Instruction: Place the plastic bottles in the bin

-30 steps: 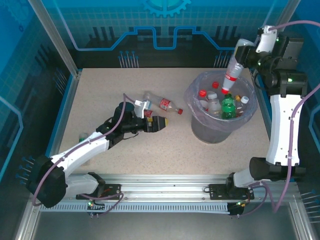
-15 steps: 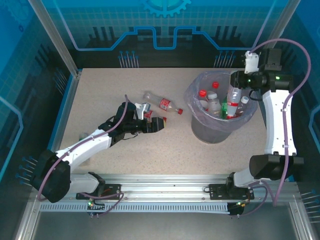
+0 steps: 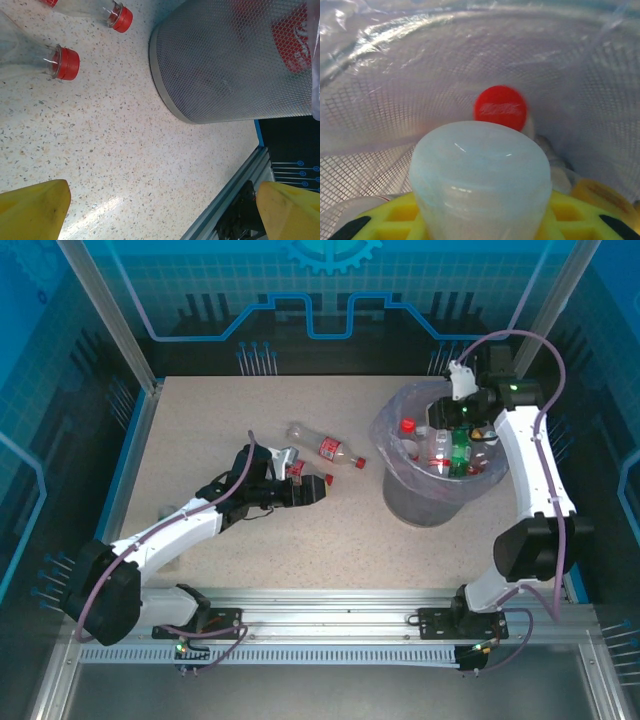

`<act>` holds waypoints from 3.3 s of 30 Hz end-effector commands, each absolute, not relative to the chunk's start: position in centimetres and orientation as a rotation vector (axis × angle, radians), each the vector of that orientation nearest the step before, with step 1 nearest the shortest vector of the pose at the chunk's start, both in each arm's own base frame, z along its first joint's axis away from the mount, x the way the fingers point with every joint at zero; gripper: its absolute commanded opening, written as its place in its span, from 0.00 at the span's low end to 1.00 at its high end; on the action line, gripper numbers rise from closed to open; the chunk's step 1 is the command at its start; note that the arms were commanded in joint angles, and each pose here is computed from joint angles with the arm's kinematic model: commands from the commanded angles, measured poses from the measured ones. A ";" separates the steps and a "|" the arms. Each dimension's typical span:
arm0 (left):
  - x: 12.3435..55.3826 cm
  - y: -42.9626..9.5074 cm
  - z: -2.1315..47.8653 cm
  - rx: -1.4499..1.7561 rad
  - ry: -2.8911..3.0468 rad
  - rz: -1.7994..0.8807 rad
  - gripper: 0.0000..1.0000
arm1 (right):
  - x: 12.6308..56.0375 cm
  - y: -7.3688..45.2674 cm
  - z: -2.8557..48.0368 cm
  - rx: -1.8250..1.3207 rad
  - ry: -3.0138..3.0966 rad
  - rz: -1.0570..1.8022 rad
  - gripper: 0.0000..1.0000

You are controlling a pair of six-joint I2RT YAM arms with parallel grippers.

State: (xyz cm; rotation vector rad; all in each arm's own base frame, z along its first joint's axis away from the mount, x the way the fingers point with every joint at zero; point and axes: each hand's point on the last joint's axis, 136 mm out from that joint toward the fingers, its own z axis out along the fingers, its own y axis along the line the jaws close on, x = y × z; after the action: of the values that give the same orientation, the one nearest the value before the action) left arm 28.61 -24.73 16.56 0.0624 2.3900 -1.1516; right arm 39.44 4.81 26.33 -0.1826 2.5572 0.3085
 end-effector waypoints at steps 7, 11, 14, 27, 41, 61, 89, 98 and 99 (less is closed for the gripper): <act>29.7 -24.2 17.4 0.019 2.383 -1.143 0.97 | 38.3 5.0 21.8 -0.162 2.713 0.230 0.45; 30.1 -23.8 17.2 -0.017 2.389 -1.138 0.97 | 38.5 5.3 23.8 -0.163 2.660 0.232 0.54; 30.4 -23.3 16.8 -0.059 2.396 -1.121 0.97 | 38.4 5.3 25.5 -0.165 2.621 0.229 0.61; 33.0 -19.1 14.7 -0.386 2.410 -0.999 0.96 | 36.5 5.1 32.1 -0.158 2.458 0.211 0.74; 35.7 -17.6 12.3 -0.603 2.383 -0.957 0.94 | 32.7 3.6 33.8 -0.122 2.413 0.137 0.58; 36.5 -16.2 12.0 -0.667 2.363 -0.894 0.93 | 28.9 6.5 27.9 -0.101 2.500 0.249 0.48; 40.5 -17.3 6.0 -1.208 2.450 -0.734 0.99 | 27.7 5.8 34.2 -0.116 2.315 0.252 0.67; 40.7 -17.5 3.5 -1.308 2.427 -0.733 0.99 | 27.3 5.6 33.3 -0.109 2.337 0.244 0.67; 40.6 -17.6 3.3 -1.310 2.429 -0.734 0.99 | 27.3 5.6 33.4 -0.110 2.335 0.244 0.67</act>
State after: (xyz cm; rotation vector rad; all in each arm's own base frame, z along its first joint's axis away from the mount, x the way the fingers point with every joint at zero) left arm 40.52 -17.45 4.01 -1.2598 2.4473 -0.7237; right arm 28.01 6.15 33.47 -0.1158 2.3263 0.2653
